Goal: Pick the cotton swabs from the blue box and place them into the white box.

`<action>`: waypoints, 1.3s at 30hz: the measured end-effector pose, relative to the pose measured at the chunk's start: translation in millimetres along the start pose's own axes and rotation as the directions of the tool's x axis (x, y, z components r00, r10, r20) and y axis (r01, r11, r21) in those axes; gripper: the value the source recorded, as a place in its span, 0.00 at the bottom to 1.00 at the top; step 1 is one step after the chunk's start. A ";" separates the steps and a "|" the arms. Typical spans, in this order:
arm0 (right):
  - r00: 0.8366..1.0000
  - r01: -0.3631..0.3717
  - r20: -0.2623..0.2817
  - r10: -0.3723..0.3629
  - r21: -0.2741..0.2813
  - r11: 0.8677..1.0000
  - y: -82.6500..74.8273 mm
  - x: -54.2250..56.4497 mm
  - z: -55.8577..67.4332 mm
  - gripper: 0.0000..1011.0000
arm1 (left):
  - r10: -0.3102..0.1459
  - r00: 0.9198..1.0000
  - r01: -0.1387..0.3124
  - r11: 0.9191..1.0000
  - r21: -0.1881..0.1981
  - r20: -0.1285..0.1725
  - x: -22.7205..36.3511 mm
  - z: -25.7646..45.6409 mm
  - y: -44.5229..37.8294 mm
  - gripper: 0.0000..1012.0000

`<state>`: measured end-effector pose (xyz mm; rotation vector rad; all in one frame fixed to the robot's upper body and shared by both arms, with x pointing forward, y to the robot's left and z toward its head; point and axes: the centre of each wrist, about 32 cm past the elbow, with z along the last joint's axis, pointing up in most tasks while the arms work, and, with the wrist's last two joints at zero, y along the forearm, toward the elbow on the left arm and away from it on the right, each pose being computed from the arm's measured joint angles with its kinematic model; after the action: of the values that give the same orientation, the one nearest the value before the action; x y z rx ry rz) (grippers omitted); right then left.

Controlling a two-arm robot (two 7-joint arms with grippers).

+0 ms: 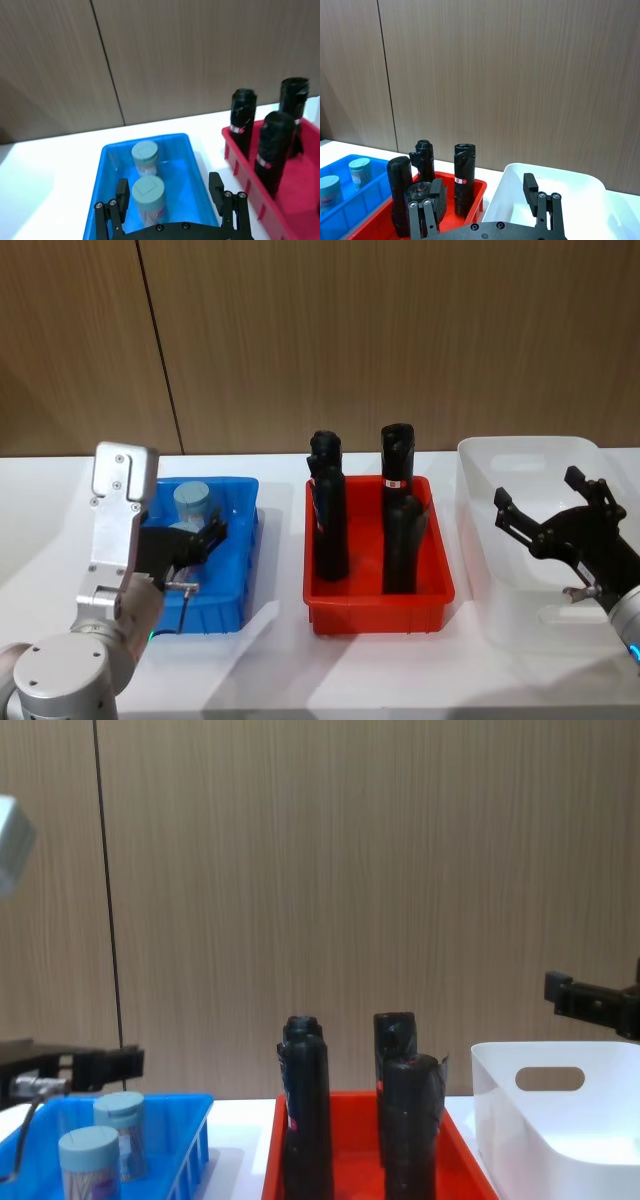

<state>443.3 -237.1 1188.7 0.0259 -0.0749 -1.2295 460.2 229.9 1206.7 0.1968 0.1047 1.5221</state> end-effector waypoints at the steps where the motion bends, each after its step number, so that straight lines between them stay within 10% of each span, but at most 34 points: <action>1: 1.000 0.000 0.000 0.000 0.000 1.000 0.0 0.0 0.0 0.99 | 0.007 1.000 -0.007 1.000 0.014 -0.005 1.6 -1.0 -0.6 0.99; 15: 1.000 0.000 0.000 0.000 0.000 1.000 0.0 0.0 0.0 0.99 | 0.047 0.998 -0.042 0.992 0.117 -0.041 15.2 -9.5 -15.7 0.99; 39: 1.000 0.000 0.000 0.000 0.000 1.000 0.0 0.0 0.0 0.99 | 0.032 0.998 -0.020 0.982 0.187 -0.060 31.3 -18.9 -49.6 0.99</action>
<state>443.3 -237.1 1188.7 0.0260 -0.0749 -1.2294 506.8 260.4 1180.4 0.3007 0.2961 1.5448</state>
